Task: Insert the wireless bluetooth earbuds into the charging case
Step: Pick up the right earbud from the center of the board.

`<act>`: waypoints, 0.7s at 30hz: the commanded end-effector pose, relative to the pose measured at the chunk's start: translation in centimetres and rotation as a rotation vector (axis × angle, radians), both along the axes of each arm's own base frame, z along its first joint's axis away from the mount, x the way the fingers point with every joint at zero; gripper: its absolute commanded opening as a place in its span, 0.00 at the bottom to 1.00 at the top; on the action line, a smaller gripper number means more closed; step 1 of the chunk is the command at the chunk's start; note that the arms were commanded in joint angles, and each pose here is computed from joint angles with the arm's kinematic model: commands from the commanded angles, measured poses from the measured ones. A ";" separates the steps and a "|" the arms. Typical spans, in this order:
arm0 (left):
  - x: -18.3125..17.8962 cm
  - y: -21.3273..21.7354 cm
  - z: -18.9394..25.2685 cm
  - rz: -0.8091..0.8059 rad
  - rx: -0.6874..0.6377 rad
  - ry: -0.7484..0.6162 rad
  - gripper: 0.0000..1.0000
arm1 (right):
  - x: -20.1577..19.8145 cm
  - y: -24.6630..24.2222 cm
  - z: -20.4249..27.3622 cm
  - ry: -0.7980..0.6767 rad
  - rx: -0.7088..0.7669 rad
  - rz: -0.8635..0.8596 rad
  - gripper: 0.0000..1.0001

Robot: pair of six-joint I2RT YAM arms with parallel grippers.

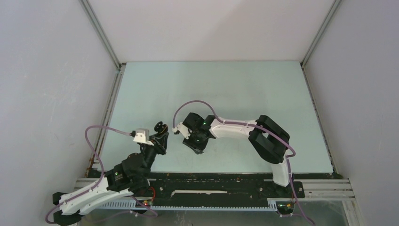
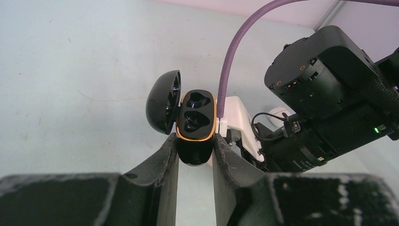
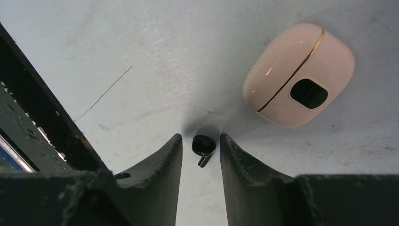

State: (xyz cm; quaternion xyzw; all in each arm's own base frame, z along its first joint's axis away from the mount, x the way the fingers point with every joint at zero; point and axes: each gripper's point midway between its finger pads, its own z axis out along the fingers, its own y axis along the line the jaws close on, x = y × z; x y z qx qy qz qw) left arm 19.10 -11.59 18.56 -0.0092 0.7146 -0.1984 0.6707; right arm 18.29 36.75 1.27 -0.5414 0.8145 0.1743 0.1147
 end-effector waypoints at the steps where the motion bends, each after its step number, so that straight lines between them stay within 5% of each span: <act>1: 0.0 0.4 1.6 0.018 -0.049 -0.015 0.00 | -0.1 -0.8 -1.4 -0.001 -0.071 0.005 0.38; 21: 0.0 0.6 1.8 0.017 -0.060 -0.023 0.00 | -0.6 -2.3 -2.4 -0.037 -0.129 0.038 0.32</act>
